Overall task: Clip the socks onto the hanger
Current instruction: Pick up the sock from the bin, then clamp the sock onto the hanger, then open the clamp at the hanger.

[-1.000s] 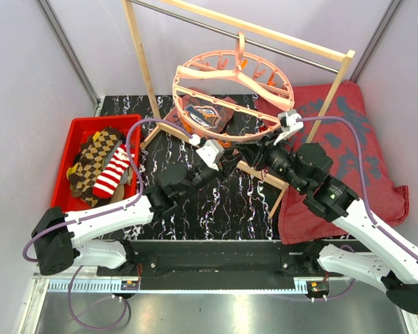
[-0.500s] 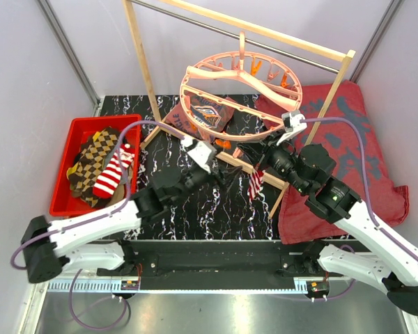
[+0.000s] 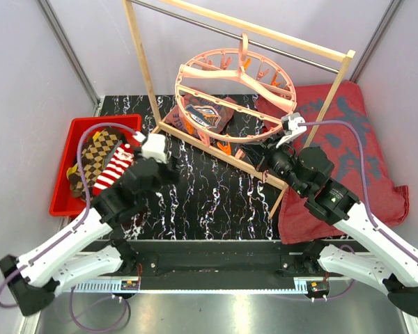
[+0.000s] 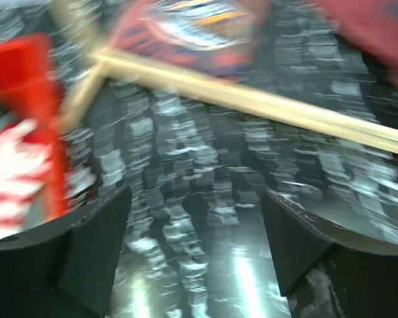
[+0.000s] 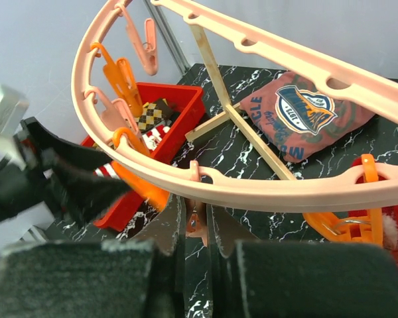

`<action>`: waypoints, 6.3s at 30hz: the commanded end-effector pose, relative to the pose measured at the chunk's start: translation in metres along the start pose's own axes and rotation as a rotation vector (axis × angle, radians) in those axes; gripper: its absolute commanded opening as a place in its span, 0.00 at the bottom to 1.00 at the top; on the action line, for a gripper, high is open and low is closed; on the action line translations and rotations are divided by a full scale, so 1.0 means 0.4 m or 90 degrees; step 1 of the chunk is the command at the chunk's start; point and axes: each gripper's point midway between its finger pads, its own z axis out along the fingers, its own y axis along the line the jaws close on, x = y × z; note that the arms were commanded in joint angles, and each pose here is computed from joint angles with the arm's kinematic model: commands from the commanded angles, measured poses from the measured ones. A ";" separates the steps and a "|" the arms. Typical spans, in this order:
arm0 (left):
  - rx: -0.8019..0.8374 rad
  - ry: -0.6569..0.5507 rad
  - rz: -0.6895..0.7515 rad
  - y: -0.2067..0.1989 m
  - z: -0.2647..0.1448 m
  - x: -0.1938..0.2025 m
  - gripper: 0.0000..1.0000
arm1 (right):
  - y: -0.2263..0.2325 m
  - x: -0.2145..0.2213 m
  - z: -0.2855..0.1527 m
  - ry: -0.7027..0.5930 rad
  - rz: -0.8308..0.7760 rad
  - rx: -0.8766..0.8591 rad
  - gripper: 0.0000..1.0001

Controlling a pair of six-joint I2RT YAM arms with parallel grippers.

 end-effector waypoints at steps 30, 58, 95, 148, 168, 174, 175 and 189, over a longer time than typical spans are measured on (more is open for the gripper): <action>-0.429 0.483 -0.092 0.672 0.393 0.307 0.37 | -0.011 -0.021 -0.020 -0.034 -0.069 -0.003 0.09; -0.471 0.266 -0.081 0.658 0.175 0.019 0.00 | -0.009 -0.030 -0.027 -0.037 -0.061 -0.002 0.09; 0.414 -0.198 -0.224 -0.238 -0.050 -0.228 0.00 | 0.025 -0.080 -0.042 -0.061 -0.011 -0.026 0.09; 0.466 -0.196 -0.248 -0.450 -0.048 -0.239 0.00 | 0.000 -0.031 -0.022 -0.034 -0.019 -0.004 0.09; 0.478 -0.191 -0.210 -0.469 -0.037 -0.214 0.34 | -0.026 -0.042 -0.033 -0.051 -0.029 0.028 0.59; 0.460 -0.230 -0.169 -0.455 -0.033 -0.229 0.62 | -0.033 -0.052 -0.039 -0.060 -0.040 0.037 0.60; 0.456 -0.244 -0.150 -0.452 -0.033 -0.236 0.65 | -0.035 -0.052 -0.039 -0.060 -0.041 0.039 0.60; 0.440 -0.323 -0.032 -0.436 0.038 -0.244 0.84 | -0.047 -0.054 -0.038 -0.062 -0.059 0.054 0.60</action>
